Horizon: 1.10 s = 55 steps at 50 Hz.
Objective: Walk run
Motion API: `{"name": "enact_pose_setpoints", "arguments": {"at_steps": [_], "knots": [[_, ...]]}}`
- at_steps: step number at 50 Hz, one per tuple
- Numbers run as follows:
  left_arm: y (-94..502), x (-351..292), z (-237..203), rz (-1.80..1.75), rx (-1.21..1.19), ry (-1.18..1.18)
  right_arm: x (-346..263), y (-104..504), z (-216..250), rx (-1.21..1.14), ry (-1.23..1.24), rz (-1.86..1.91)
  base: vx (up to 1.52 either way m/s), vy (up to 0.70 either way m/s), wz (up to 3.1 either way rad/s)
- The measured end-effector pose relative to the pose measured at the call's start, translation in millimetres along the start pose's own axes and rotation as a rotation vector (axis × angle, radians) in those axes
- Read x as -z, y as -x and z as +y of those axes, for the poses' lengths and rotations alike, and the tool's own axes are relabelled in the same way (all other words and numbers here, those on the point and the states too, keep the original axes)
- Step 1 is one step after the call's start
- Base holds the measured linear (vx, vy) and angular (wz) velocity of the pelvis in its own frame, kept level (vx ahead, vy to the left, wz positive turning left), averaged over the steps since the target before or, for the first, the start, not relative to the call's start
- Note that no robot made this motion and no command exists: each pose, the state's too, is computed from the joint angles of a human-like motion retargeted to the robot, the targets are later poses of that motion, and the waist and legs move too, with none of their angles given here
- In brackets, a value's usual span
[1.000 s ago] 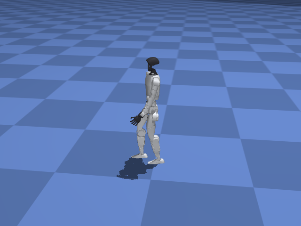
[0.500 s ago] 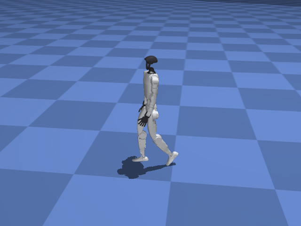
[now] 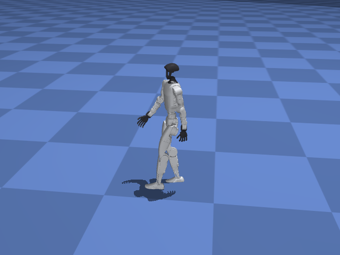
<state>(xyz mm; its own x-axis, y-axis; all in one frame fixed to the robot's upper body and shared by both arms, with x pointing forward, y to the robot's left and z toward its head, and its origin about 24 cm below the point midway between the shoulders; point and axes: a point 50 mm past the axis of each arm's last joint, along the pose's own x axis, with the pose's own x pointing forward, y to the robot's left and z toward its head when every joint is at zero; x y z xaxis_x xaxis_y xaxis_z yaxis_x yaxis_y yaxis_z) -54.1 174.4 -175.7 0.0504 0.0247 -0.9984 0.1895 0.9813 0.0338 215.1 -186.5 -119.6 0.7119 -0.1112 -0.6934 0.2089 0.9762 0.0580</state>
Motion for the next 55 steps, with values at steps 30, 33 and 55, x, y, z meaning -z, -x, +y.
{"name": "enact_pose_setpoints", "arguments": {"at_steps": [30, 33, 55], "knots": [[12, -176, 58, -0.551, -0.087, -0.112, 139, 68, -38, 0.054, 0.137, 0.478, 0.36, 0.08, -0.25], [16, -189, 60, -0.593, -0.087, -0.108, 152, 79, -43, 0.073, 0.133, 0.524, 0.14, -0.05, 0.12], [-6, -80, 21, -0.242, -0.011, -0.121, 200, 128, -53, 0.117, 0.054, 0.768, 0.18, -0.05, 0.10]]}}
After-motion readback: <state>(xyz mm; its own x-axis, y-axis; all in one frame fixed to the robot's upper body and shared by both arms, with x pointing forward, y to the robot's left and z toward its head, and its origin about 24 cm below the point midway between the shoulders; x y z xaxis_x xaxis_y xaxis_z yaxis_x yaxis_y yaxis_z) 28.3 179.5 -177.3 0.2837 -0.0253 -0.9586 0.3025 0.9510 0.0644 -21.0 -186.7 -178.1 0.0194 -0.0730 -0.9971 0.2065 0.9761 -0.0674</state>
